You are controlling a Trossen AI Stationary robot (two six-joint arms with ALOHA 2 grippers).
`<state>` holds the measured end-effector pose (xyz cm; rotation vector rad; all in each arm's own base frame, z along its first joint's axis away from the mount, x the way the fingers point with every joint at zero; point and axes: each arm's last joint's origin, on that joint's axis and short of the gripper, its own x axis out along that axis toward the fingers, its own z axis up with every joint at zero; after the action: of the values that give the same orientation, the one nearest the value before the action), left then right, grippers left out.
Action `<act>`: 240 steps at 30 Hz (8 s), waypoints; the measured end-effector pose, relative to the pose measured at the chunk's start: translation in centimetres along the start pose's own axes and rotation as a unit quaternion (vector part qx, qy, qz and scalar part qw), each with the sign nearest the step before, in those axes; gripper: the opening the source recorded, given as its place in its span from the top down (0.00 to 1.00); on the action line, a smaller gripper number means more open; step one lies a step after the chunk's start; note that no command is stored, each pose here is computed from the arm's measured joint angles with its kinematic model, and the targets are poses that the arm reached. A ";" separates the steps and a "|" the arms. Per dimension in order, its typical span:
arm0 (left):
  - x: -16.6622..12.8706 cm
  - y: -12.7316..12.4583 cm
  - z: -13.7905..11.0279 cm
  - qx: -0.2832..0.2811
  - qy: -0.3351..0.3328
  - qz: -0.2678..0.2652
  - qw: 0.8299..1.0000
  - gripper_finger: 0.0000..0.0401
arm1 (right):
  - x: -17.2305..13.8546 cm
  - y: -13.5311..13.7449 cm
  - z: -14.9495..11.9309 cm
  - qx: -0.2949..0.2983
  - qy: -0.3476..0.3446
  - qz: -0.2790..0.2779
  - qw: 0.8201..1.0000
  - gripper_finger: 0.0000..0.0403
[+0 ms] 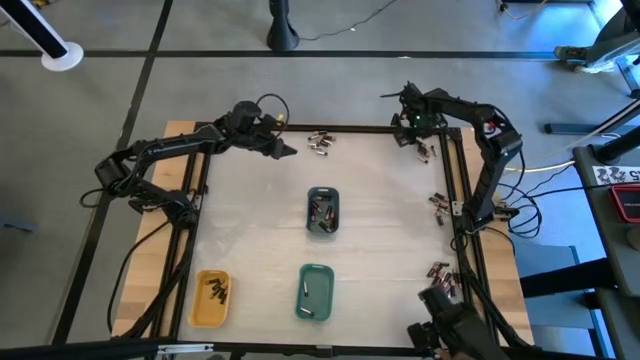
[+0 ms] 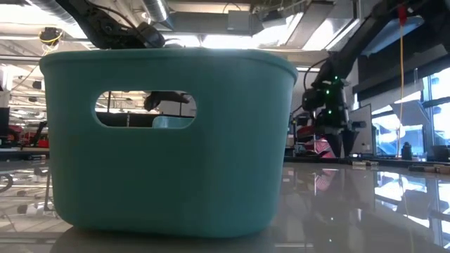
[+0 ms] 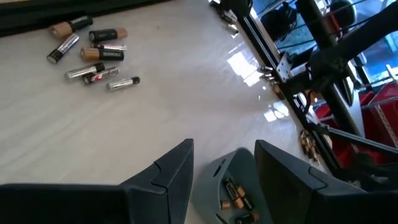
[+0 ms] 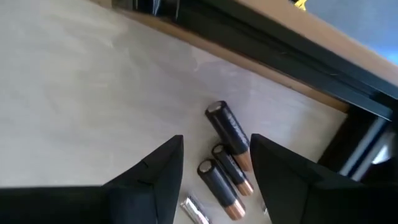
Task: Sort batteries
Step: Put the large black battery into the blue bin, then put the silver battery into the green bin
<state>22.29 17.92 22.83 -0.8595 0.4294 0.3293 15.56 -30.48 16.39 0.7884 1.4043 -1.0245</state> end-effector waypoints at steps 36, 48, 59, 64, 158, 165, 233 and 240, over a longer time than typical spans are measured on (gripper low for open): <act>0.0 0.2 0.3 -0.022 -0.035 0.044 0.998 0.60 | 2.0 -0.1 0.8 -0.089 0.031 0.026 0.995 0.90; 0.0 0.2 0.2 -0.016 -0.029 0.041 0.999 0.60 | -6.4 2.5 0.3 -0.116 -0.039 0.073 0.990 0.91; 0.0 0.2 0.2 0.010 -0.028 0.042 0.999 0.60 | -13.3 11.4 -3.3 -0.235 -0.157 0.285 0.916 0.90; 0.0 0.2 0.2 0.025 -0.028 0.042 0.998 0.60 | -14.3 16.2 -4.9 -0.303 -0.187 0.335 0.872 0.90; 4.1 1.1 3.4 0.072 0.088 0.133 0.985 0.60 | -12.4 15.7 0.6 -0.264 -0.320 0.318 0.853 0.66; 4.2 1.0 3.6 0.038 0.087 0.138 0.986 0.60 | -9.4 17.5 2.7 -0.272 -0.344 0.312 0.842 0.66; 13.7 2.7 7.5 0.476 0.336 0.156 0.798 0.60 | -7.6 8.9 -0.1 -0.220 -0.222 0.241 0.919 0.66; 12.3 5.1 9.0 0.468 0.330 0.172 0.801 0.60 | -7.2 9.0 -0.2 -0.217 -0.219 0.252 0.917 0.66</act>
<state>32.72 29.34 18.67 0.1345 1.2833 0.0964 24.37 -26.04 22.27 0.5049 0.9146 -0.4213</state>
